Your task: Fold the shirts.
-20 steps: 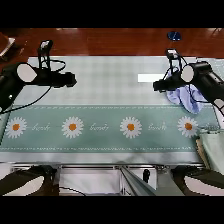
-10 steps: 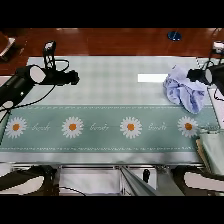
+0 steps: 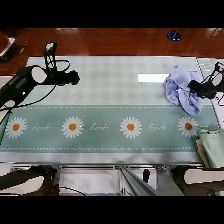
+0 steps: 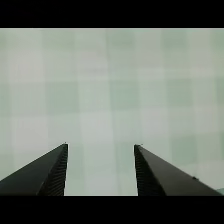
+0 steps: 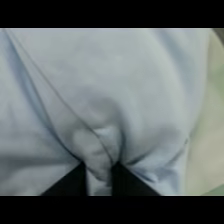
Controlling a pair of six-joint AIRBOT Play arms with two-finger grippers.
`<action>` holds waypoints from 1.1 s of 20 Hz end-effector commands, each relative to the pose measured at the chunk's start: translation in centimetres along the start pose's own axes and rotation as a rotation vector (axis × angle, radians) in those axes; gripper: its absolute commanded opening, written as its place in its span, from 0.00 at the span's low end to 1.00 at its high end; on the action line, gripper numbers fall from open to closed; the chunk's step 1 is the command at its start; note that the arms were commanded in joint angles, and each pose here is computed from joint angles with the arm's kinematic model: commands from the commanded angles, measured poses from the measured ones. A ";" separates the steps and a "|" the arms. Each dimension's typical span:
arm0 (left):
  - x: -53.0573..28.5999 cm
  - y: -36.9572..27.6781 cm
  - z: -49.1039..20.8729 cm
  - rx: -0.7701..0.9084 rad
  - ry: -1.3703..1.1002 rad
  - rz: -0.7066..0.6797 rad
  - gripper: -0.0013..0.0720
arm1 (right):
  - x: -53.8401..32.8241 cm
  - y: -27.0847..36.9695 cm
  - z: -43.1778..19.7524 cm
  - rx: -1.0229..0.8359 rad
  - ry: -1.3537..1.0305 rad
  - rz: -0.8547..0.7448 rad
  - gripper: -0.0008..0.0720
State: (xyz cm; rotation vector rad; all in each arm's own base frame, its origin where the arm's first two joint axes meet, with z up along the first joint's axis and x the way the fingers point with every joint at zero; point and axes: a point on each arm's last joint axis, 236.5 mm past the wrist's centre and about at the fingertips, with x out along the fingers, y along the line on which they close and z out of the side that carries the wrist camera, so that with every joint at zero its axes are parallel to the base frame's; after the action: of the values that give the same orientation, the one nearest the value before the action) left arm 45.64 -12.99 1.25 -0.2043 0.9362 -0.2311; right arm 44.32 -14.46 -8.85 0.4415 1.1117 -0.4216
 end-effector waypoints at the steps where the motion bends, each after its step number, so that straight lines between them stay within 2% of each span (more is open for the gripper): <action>1: -0.8 0.4 -2.0 -0.002 0.091 0.005 0.71 | -0.3 5.0 -2.1 -0.033 0.106 0.219 0.04; 3: -3.0 2.4 -2.7 -0.051 0.140 0.029 0.71 | -3.5 8.2 -0.4 -0.115 0.080 0.332 0.04; 6: -8.2 5.0 -3.4 -0.115 0.171 0.053 0.71 | -12.5 12.7 5.6 -0.228 -0.155 0.402 0.04; 10: -14.0 0.6 -5.8 -0.096 0.055 -0.075 0.71 | -31.5 19.7 10.6 -0.372 -0.577 0.549 0.04; 13: -16.0 -0.9 -9.1 -0.063 -0.013 -0.107 0.71 | -44.6 22.9 9.9 -0.456 -0.797 0.667 0.04; 17: -17.4 -0.7 -10.6 -0.106 -0.112 -0.111 0.71 | -58.6 25.3 5.1 -0.569 -0.993 0.834 0.04; 19: -17.4 -0.6 -10.9 -0.106 -0.114 -0.110 0.71 | -62.3 25.1 3.8 -0.586 -1.069 0.863 0.04; 22: -17.4 -0.5 -10.2 -0.115 -0.142 -0.110 0.71 | -62.8 25.5 0.4 -0.672 -1.011 0.889 0.04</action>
State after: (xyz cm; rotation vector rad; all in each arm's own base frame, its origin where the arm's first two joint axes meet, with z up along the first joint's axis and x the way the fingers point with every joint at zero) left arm 27.27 -9.44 8.67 -0.3593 0.8323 -0.2679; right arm 37.76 11.02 50.76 0.0929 -0.0121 0.4257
